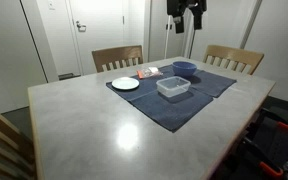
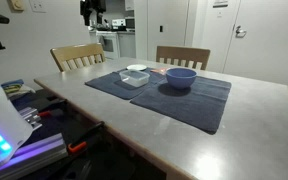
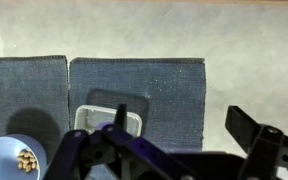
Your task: Pick the blue bowl and pour the beans into the clear bowl
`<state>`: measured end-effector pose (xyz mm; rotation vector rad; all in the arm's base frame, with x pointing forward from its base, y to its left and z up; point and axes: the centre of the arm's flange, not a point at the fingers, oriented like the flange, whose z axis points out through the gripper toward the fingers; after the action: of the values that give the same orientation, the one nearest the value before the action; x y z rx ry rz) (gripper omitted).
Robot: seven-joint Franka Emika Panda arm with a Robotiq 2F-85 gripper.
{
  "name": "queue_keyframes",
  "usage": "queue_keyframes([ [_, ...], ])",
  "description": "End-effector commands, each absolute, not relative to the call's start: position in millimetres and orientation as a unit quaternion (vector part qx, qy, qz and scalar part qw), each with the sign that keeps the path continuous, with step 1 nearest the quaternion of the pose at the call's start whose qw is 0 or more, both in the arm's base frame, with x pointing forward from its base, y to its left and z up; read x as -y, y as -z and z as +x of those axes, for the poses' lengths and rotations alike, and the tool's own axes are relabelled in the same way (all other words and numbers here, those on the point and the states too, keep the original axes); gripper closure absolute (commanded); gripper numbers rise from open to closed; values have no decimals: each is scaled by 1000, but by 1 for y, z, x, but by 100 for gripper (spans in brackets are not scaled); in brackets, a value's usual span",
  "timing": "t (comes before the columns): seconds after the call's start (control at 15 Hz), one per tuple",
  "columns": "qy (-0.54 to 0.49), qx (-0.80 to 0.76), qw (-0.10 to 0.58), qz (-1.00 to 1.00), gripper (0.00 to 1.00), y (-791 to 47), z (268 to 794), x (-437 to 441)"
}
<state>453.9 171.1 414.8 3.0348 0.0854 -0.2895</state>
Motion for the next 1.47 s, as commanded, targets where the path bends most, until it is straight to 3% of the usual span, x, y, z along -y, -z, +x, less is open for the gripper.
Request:
queue_keyframes([
  [0.0, 95, -28, 46, 994, 0, -415, 454, -171],
  [1.4, 95, -27, 45, 994, 0, -413, 457, -174],
])
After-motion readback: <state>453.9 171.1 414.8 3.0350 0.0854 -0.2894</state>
